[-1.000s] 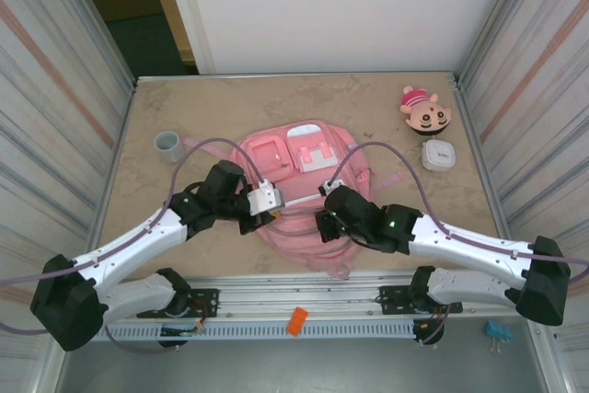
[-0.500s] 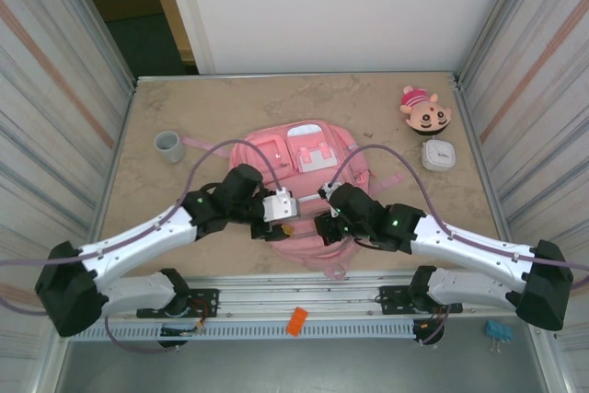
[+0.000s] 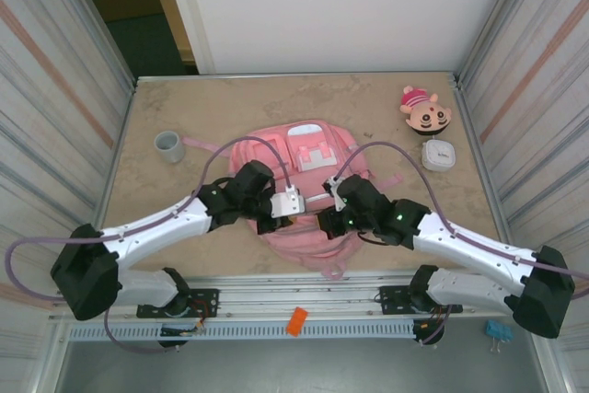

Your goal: Pack books, pencil case, and school supplies into a backpack

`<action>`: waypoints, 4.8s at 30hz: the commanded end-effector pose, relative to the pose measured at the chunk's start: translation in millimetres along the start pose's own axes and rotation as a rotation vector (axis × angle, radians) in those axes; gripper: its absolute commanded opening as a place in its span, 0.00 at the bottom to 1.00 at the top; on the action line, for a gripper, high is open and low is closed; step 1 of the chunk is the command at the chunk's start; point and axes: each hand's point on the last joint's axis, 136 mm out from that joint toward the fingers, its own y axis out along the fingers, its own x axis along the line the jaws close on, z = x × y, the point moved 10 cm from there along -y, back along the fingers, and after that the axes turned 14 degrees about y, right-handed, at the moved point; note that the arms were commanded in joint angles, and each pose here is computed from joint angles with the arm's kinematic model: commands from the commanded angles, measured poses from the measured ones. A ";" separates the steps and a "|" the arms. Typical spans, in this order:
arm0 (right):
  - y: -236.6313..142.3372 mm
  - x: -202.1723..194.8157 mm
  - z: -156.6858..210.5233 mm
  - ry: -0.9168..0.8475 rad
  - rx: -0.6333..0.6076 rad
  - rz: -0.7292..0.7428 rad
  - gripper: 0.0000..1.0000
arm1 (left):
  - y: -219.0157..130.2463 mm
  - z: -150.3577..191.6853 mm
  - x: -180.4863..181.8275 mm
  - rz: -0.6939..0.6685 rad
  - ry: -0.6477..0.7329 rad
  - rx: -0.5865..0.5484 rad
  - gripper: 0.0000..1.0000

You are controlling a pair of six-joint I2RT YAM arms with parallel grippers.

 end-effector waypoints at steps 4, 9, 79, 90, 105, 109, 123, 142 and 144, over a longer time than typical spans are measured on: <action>-11.3 -23.8 1.1 0.023 0.016 0.038 0.00 | -30.4 40.1 -8.5 -0.044 -0.035 0.113 0.05; -8.0 -10.7 -1.2 0.007 0.021 -0.061 0.00 | -45.5 42.8 -10.6 -0.076 -0.034 0.106 0.17; 41.9 -8.5 -65.9 0.122 -0.089 -0.076 0.44 | -41.6 58.9 7.0 -0.539 -0.864 0.074 0.70; 113.6 -97.1 -22.7 0.377 -0.014 0.171 0.45 | 35.6 118.9 -4.1 -0.526 -0.962 0.287 0.68; 46.4 -72.4 -101.9 0.266 -0.186 0.169 0.53 | 12.3 47.5 94.0 -0.676 -0.733 0.159 0.85; -17.0 -54.9 -111.5 0.163 -0.360 0.204 0.60 | -57.0 22.7 90.1 -0.860 -0.655 0.060 0.94; -86.2 -141.5 -92.1 0.072 -0.791 0.491 0.99 | -104.5 120.2 5.9 -1.372 -0.573 0.186 0.99; 1.3 -260.6 -105.8 0.107 -0.748 0.479 0.99 | -60.5 226.2 66.7 -1.271 -0.836 0.145 0.99; 3.7 -259.9 -105.9 0.086 -0.780 0.479 0.99 | -73.4 244.9 69.1 -1.319 -0.940 0.100 0.99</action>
